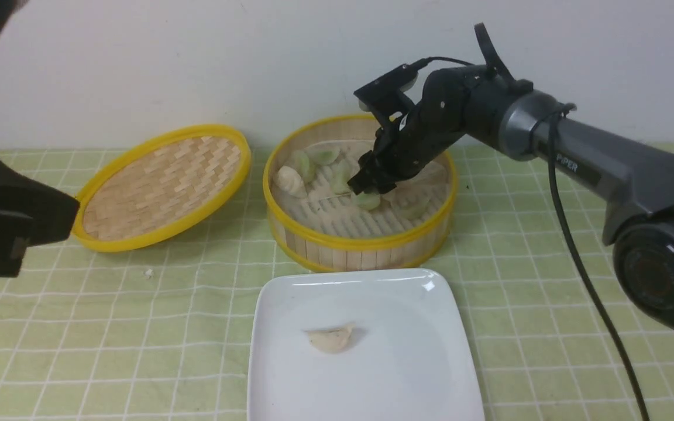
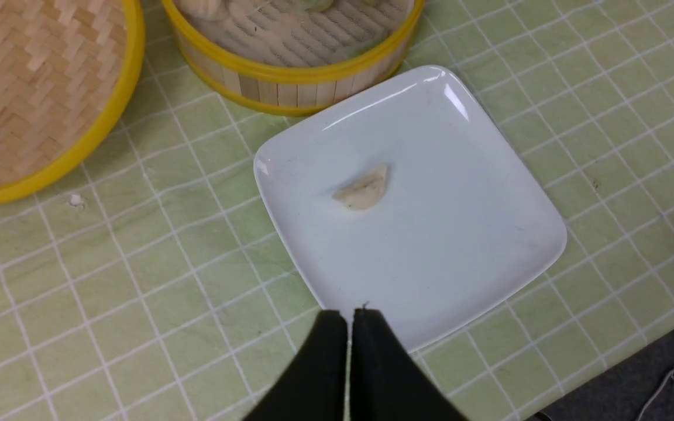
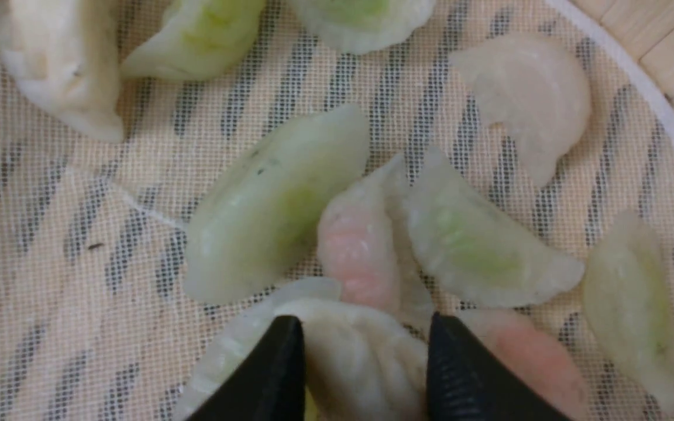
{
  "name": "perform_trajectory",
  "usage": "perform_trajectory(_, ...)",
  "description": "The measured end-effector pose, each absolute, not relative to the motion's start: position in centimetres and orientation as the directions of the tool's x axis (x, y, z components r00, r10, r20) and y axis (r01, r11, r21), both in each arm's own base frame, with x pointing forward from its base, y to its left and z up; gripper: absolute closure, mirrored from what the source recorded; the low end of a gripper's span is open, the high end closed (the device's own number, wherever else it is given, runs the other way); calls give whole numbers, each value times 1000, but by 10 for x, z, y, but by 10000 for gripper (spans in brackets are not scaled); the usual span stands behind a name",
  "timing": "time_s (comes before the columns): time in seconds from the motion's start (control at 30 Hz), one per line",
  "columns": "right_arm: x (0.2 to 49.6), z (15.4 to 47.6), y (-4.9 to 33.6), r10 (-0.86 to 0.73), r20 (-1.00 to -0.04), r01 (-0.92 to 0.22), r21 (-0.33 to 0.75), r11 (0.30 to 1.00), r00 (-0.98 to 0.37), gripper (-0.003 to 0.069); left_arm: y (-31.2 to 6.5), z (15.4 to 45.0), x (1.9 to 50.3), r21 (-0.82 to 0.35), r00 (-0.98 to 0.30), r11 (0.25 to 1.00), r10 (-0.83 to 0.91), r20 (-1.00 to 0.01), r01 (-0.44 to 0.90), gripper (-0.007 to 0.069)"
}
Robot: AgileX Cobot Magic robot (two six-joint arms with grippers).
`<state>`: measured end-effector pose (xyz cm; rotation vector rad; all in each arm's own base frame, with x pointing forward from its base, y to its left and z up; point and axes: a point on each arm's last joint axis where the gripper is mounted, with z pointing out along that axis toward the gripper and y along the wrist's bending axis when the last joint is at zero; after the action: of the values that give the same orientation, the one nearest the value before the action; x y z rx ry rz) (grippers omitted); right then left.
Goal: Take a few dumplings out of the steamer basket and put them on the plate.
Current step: Use the right arm to grab a dumpling from inside the steamer
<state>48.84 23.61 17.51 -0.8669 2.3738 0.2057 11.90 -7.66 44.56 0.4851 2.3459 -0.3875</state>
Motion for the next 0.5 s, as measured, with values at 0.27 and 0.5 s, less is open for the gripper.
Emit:
perform_trajectory(0.27,485,178,233,-523,-546,-601,-44,798,-654,447,-76,446,117,-141,-683,885,232,-693,444,631)
perform_trajectory(0.5,468,211,225,-508,-480,-578,-3,816,-715,481,-76,446,117,-141,-683,885,232,-693,444,631)
